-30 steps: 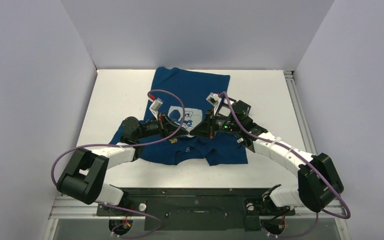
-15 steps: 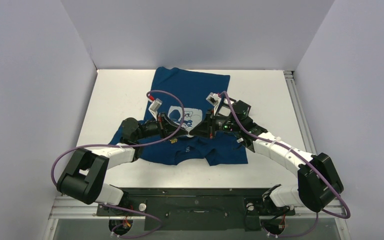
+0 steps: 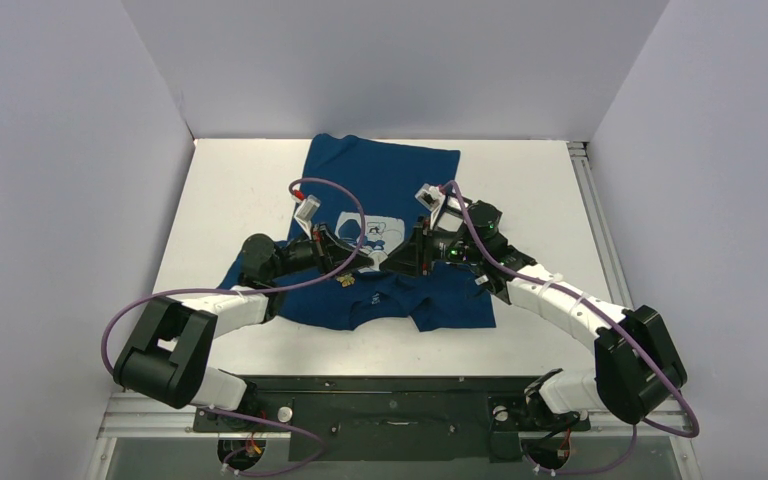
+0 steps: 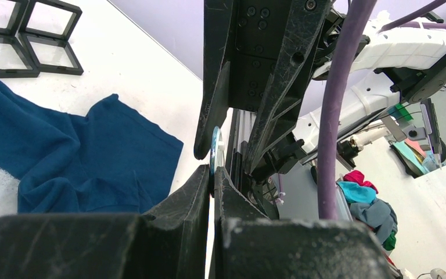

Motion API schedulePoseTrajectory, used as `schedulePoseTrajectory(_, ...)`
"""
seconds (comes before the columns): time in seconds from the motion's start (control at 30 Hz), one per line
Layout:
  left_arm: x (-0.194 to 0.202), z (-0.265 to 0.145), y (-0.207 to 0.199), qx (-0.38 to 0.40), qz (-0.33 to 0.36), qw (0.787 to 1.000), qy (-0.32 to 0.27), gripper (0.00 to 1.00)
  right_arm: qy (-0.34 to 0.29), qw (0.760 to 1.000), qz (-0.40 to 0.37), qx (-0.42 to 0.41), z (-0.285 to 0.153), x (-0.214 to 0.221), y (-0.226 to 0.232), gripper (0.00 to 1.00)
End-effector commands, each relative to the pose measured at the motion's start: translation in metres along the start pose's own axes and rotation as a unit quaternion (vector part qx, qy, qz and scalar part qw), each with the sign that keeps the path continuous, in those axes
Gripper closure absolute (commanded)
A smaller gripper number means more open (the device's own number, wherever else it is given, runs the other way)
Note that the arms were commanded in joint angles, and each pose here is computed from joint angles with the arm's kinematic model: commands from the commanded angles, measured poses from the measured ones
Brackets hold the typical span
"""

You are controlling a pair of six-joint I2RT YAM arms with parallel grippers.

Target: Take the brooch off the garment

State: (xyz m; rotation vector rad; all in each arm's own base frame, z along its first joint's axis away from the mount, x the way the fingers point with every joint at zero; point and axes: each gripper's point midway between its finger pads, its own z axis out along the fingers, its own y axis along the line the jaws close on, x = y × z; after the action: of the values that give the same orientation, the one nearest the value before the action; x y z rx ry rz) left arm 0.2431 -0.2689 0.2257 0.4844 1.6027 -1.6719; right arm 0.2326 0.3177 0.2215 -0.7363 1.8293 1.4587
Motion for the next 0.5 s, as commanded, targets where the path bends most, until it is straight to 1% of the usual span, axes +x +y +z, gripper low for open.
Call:
schedulePoseTrajectory(0.0,-0.011,0.001,-0.007,0.011,0.028,0.999,-0.012,1.0,-0.025,0.999,-0.03,-0.022,-0.004,-0.015,0.011,0.67)
schedulePoseTrajectory(0.07,-0.011,0.001,-0.008,0.013,0.028,0.999,-0.011,1.0,-0.032,0.999,-0.03,-0.025,-0.004,-0.017,0.012,0.68)
schedulePoseTrajectory(0.13,-0.01,0.001,-0.01,0.016,0.027,0.999,-0.01,1.0,-0.039,0.998,-0.027,-0.028,-0.005,-0.02,0.013,0.73)
schedulePoseTrajectory(0.3,-0.011,0.001,-0.012,0.021,0.028,0.999,-0.01,1.0,-0.059,0.997,-0.025,-0.04,-0.006,-0.027,0.017,0.91)
schedulePoseTrajectory(0.43,-0.011,0.001,-0.013,0.024,0.028,0.999,-0.011,1.0,-0.062,0.997,-0.023,-0.044,-0.006,-0.028,0.018,1.0)
schedulePoseTrajectory(0.47,-0.011,0.001,-0.013,0.024,0.028,0.999,-0.011,1.0,-0.062,0.997,-0.022,-0.045,-0.006,-0.028,0.018,1.0)
